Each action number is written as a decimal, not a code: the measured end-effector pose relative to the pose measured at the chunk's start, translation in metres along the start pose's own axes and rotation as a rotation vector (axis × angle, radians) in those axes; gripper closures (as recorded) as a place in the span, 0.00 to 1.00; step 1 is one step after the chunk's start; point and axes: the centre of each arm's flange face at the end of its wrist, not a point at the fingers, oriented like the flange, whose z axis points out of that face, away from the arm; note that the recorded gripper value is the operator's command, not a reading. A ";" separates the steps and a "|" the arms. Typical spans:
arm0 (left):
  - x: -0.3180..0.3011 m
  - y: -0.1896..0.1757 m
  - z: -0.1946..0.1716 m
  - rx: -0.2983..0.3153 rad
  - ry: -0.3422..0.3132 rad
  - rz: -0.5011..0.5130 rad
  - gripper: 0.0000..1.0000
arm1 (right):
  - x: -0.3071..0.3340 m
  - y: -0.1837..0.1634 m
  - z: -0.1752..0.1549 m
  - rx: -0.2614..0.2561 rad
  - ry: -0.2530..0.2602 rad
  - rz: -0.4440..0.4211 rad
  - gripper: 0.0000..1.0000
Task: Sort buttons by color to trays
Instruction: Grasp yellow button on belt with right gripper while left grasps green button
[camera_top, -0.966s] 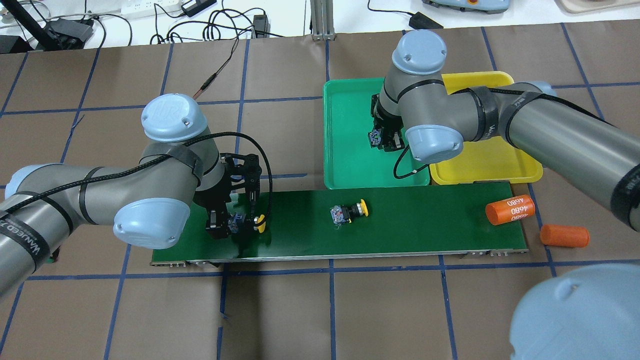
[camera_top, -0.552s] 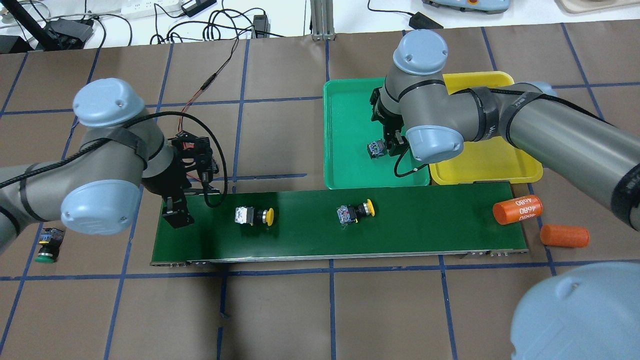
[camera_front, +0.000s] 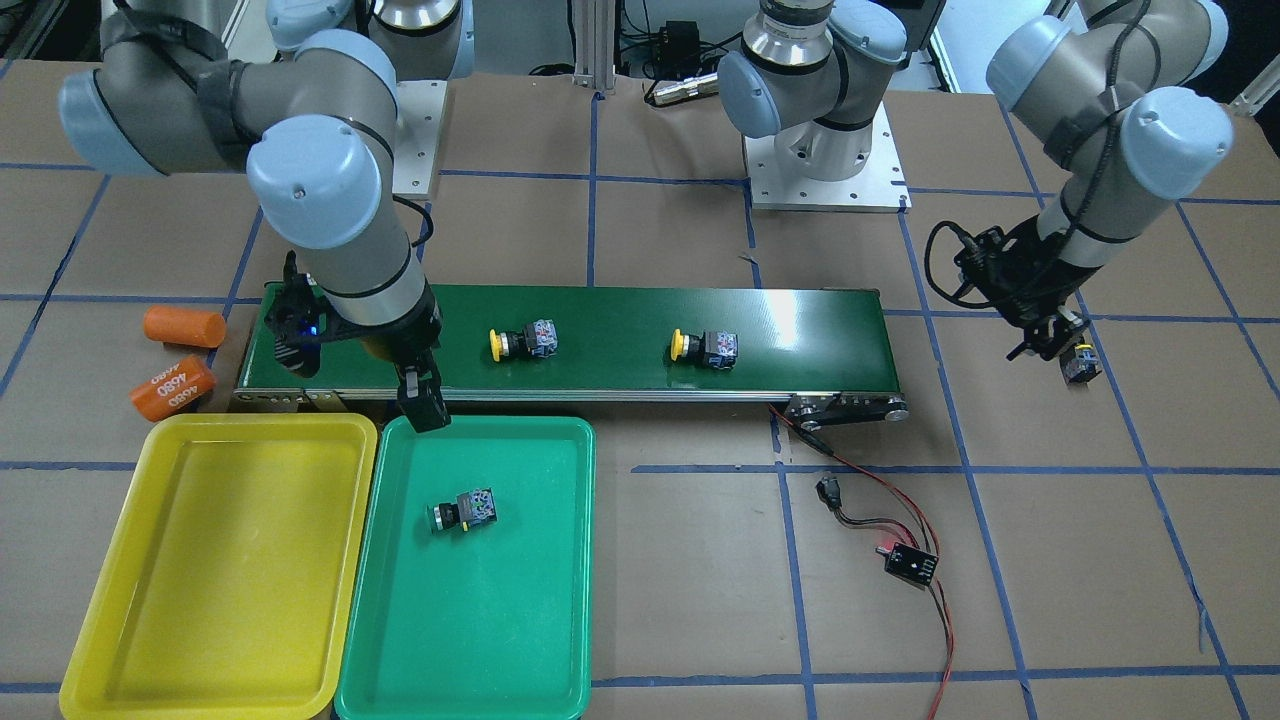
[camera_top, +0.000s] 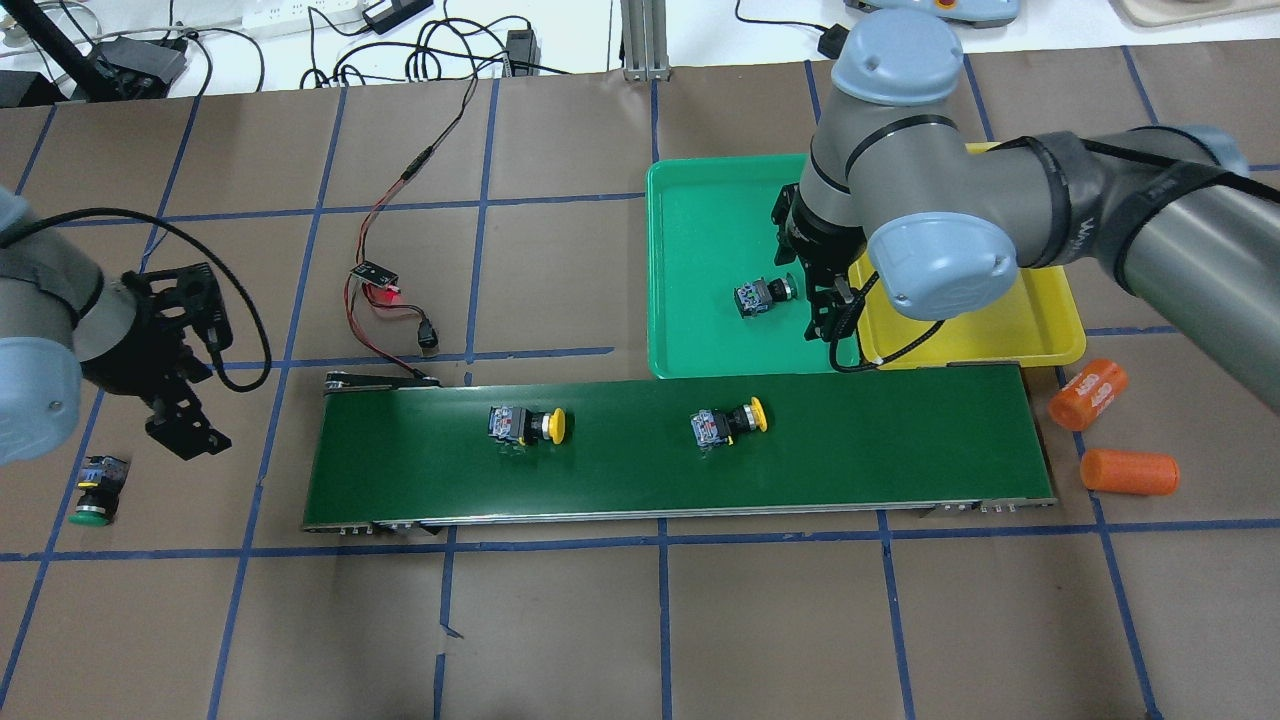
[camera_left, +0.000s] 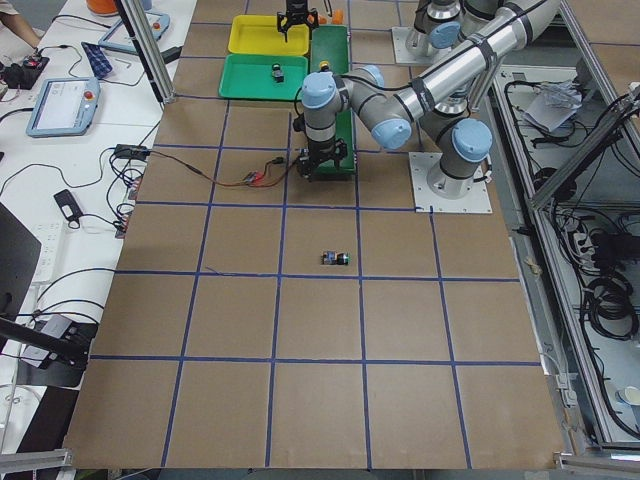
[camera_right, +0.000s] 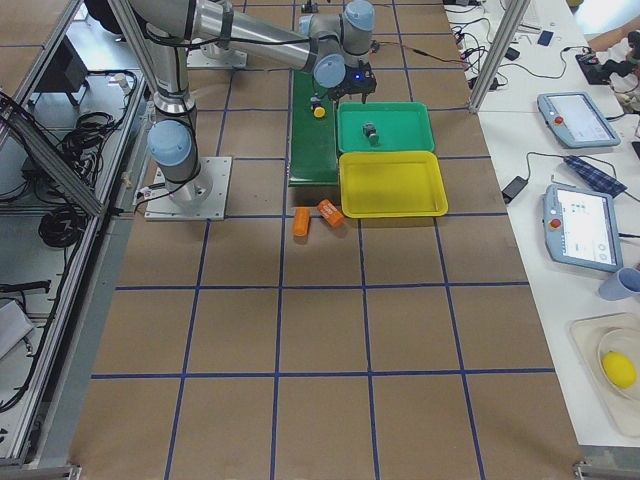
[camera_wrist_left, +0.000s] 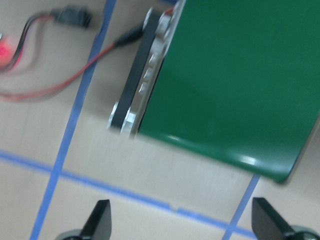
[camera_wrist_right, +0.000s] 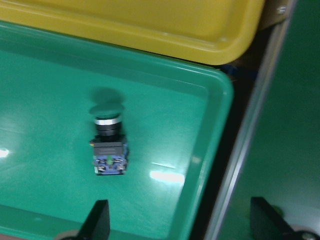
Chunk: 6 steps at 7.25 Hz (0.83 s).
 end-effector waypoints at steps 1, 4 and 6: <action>-0.014 0.038 0.007 0.000 0.007 -0.105 0.00 | 0.019 0.003 -0.008 -0.003 0.051 0.017 0.00; -0.053 0.114 0.041 0.009 -0.022 -0.432 0.00 | 0.046 0.008 0.009 -0.016 0.148 0.064 0.00; -0.072 0.137 0.070 0.012 -0.025 -0.543 0.07 | 0.043 0.009 0.029 -0.018 0.175 0.064 0.00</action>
